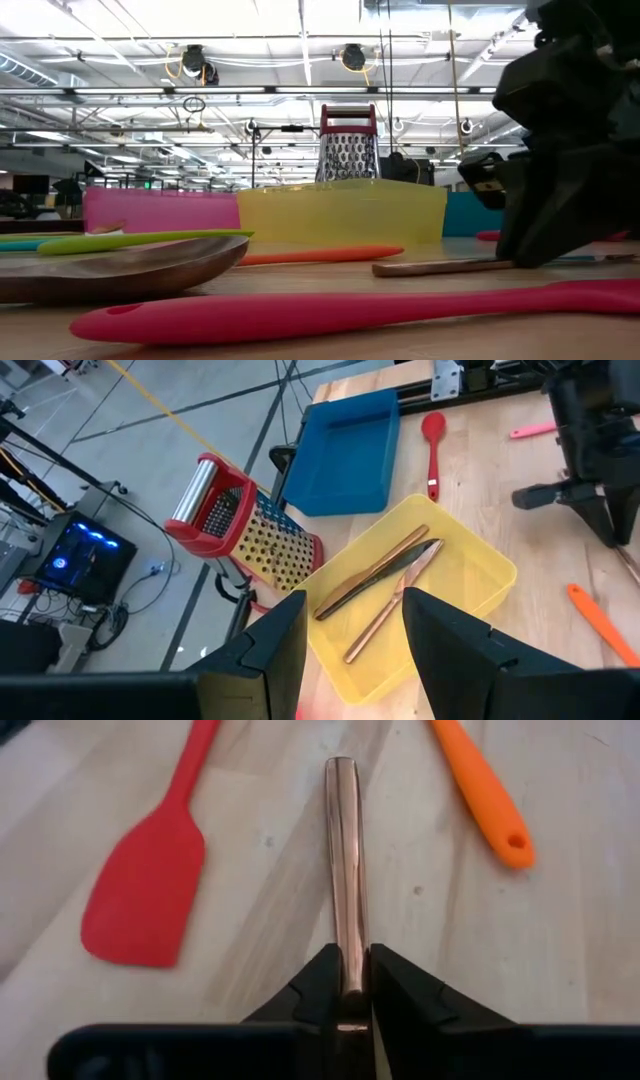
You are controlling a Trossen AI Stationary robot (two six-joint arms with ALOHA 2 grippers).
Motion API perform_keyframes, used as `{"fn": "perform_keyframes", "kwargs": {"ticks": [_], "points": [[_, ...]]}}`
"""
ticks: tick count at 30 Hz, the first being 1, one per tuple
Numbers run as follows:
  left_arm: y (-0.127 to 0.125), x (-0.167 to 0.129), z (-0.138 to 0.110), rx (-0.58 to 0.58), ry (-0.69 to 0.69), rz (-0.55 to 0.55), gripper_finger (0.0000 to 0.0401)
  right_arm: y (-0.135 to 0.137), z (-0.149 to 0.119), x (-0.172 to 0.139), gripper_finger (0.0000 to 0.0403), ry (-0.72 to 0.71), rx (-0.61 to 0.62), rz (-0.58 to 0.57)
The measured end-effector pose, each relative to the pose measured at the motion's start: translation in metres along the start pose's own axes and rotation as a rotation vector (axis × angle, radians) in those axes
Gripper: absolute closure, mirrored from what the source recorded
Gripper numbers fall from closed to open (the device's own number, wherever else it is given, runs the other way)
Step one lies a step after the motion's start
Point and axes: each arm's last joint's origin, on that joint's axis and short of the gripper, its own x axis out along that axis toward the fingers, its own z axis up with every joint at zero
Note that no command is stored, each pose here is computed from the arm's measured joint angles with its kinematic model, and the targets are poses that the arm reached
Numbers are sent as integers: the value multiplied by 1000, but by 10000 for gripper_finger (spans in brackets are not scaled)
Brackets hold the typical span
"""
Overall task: Pick & Place Kitchen Items
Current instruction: Put the brown table knife into the yellow bin
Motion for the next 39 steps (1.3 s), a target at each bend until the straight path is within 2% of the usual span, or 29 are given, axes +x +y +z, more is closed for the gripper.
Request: {"fn": "perform_keyframes", "kwargs": {"ticks": [11, 15, 23, 29, 33, 39], "points": [[0, 0, 0, -37, 0, 0, 229, -1, 11, -1, 294, -120, 27, -50], [0, 0, 0, -30, -4, 0, 229, 1, 16, -2, 279, -179, -23, -56], [0, 0, 0, -27, -4, 0, 229, 0, 19, -3, 270, -205, -30, -66], [0, 0, 1, -27, -5, 0, 229, -3, 33, -6, 270, -336, -4, -68], [0, 0, 1, -27, -5, 0, 229, -5, 42, -6, 269, -373, 4, -66], [0, 0, 1, -29, -5, 0, 229, -3, 53, -6, 238, -404, -13, -37]]}}
